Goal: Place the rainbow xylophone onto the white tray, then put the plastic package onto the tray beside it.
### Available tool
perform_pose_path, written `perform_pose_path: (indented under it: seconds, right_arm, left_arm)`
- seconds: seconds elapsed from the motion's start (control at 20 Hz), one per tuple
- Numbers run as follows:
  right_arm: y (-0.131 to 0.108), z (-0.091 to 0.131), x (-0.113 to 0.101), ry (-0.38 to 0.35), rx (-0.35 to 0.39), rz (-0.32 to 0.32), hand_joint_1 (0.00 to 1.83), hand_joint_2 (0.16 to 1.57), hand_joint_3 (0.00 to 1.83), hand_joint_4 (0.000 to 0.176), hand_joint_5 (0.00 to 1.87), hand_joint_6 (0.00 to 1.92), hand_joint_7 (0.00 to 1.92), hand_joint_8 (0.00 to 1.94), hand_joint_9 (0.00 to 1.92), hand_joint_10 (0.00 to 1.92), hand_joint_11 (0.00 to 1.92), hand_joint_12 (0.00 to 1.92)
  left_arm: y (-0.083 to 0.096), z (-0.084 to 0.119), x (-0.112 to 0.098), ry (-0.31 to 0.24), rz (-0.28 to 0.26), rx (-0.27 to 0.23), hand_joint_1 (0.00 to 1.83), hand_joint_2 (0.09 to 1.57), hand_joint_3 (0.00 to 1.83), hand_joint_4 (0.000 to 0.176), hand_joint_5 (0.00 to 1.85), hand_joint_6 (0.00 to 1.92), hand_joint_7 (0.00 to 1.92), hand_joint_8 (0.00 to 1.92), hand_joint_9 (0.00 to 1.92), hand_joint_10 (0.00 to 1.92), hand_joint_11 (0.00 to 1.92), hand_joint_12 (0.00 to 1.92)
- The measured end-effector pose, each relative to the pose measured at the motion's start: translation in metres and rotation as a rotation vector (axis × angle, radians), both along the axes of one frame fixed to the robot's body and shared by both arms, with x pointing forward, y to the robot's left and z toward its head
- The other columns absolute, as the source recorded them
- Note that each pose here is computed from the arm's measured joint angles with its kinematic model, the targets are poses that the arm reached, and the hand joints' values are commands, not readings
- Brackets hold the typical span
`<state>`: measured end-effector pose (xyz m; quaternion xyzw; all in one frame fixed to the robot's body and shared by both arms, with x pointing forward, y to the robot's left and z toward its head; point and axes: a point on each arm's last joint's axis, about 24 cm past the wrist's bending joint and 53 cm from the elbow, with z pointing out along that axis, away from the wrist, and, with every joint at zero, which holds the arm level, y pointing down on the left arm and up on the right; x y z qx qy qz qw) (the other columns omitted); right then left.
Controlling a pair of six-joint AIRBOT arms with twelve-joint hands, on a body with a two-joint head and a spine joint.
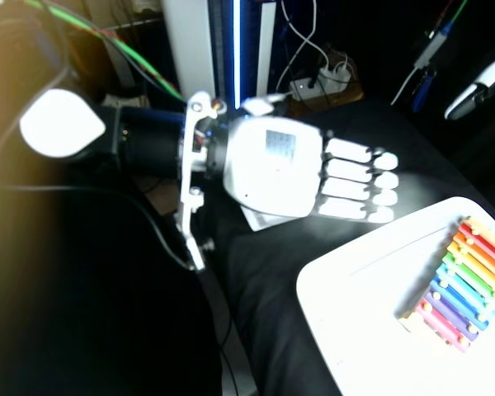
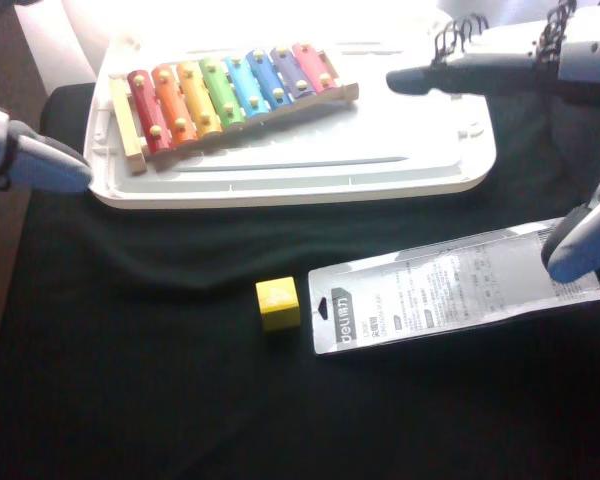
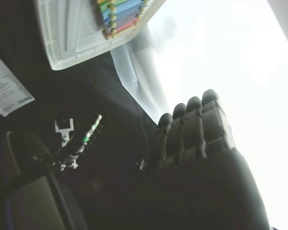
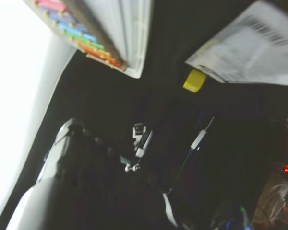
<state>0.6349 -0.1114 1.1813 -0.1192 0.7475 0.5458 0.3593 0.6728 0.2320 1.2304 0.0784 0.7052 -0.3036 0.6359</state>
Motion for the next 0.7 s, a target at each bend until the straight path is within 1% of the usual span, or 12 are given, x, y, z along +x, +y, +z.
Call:
perform_pose_path:
  seconds: [0.05, 0.1, 0.15, 0.2, 0.25, 0.3, 0.4, 0.5, 0.55, 0.6, 0.65, 0.7]
  right_arm:
    - [0.001, -0.004, -0.002, 0.013, -0.010, 0.003, 0.56, 0.60, 0.00, 0.000, 0.05, 0.00, 0.10, 0.01, 0.08, 0.01, 0.13, 0.07]
    - [0.003, -0.007, -0.004, 0.022, -0.021, 0.011, 0.56, 0.59, 0.00, 0.000, 0.06, 0.01, 0.11, 0.01, 0.10, 0.02, 0.15, 0.07]
    - [0.003, -0.011, -0.006, 0.027, -0.036, 0.018, 0.58, 0.61, 0.01, 0.000, 0.06, 0.01, 0.10, 0.00, 0.10, 0.01, 0.15, 0.07]
    - [0.003, -0.014, -0.007, 0.027, -0.048, 0.022, 0.59, 0.64, 0.01, 0.000, 0.04, 0.00, 0.08, 0.00, 0.14, 0.03, 0.24, 0.12]
    - [0.003, -0.017, -0.007, 0.030, -0.061, 0.023, 0.57, 0.64, 0.01, 0.000, 0.03, 0.00, 0.07, 0.00, 0.13, 0.02, 0.22, 0.11]
    - [0.002, -0.018, -0.007, 0.033, -0.067, 0.020, 0.61, 0.63, 0.01, 0.000, 0.03, 0.00, 0.06, 0.00, 0.12, 0.01, 0.21, 0.10]
    - [0.001, -0.026, -0.008, 0.039, -0.101, 0.024, 0.63, 0.64, 0.01, 0.000, 0.03, 0.00, 0.02, 0.00, 0.07, 0.00, 0.18, 0.09]
    - [0.003, -0.032, -0.010, 0.046, -0.121, 0.030, 0.70, 0.64, 0.00, 0.000, 0.03, 0.00, 0.01, 0.00, 0.06, 0.00, 0.16, 0.09]
    - [0.005, -0.033, -0.011, 0.050, -0.124, 0.034, 0.63, 0.61, 0.00, 0.000, 0.01, 0.00, 0.01, 0.00, 0.07, 0.00, 0.17, 0.09]
    - [0.005, -0.037, -0.013, 0.061, -0.128, 0.037, 0.62, 0.59, 0.00, 0.000, 0.02, 0.00, 0.02, 0.00, 0.07, 0.00, 0.16, 0.09]
    - [0.005, -0.038, -0.013, 0.063, -0.130, 0.037, 0.55, 0.57, 0.00, 0.000, 0.03, 0.01, 0.03, 0.01, 0.10, 0.01, 0.22, 0.12]
    - [0.003, -0.043, -0.015, 0.072, -0.140, 0.037, 0.54, 0.57, 0.00, 0.000, 0.03, 0.01, 0.03, 0.01, 0.09, 0.01, 0.20, 0.12]
  left_arm:
    - [0.003, -0.001, -0.004, 0.005, 0.007, -0.004, 0.76, 0.71, 0.01, 0.000, 0.00, 0.00, 0.02, 0.00, 0.00, 0.00, 0.00, 0.00]
    - [0.003, -0.004, -0.008, 0.007, 0.005, 0.003, 0.75, 0.70, 0.00, 0.000, 0.00, 0.00, 0.02, 0.00, 0.00, 0.00, 0.00, 0.00]
    - [0.003, -0.006, -0.014, 0.007, 0.002, 0.013, 0.74, 0.68, 0.00, 0.000, 0.00, 0.00, 0.02, 0.00, 0.00, 0.00, 0.00, 0.00]
    - [0.002, -0.007, -0.018, 0.003, 0.001, 0.022, 0.77, 0.68, 0.00, 0.000, 0.00, 0.00, 0.03, 0.00, 0.00, 0.00, 0.00, 0.00]
    - [0.003, -0.006, -0.022, -0.002, 0.002, 0.023, 0.79, 0.68, 0.00, 0.000, 0.00, 0.00, 0.02, 0.00, 0.00, 0.00, 0.00, 0.00]
    - [0.005, -0.004, -0.023, -0.006, 0.003, 0.024, 0.80, 0.67, 0.00, 0.000, 0.00, 0.00, 0.02, 0.00, 0.00, 0.00, 0.00, 0.00]
    - [0.011, 0.000, -0.025, -0.014, 0.017, 0.010, 0.74, 0.64, 0.00, 0.000, 0.00, 0.00, 0.03, 0.00, 0.00, 0.00, 0.00, 0.00]
    - [0.014, -0.002, -0.025, -0.008, 0.025, 0.009, 0.76, 0.65, 0.00, 0.000, 0.00, 0.00, 0.02, 0.00, 0.00, 0.00, 0.00, 0.00]
    - [0.014, -0.003, -0.025, -0.005, 0.025, 0.012, 0.76, 0.66, 0.00, 0.000, 0.00, 0.00, 0.01, 0.00, 0.00, 0.00, 0.00, 0.00]
    - [0.013, -0.003, -0.026, -0.006, 0.021, 0.008, 0.74, 0.66, 0.00, 0.000, 0.00, 0.00, 0.00, 0.00, 0.00, 0.00, 0.00, 0.00]
    - [0.012, -0.003, -0.027, -0.008, 0.018, 0.008, 0.70, 0.65, 0.00, 0.000, 0.00, 0.00, 0.00, 0.00, 0.00, 0.00, 0.00, 0.00]
    - [0.012, -0.003, -0.027, -0.009, 0.016, 0.007, 0.69, 0.66, 0.00, 0.000, 0.00, 0.00, 0.00, 0.00, 0.00, 0.00, 0.00, 0.00]
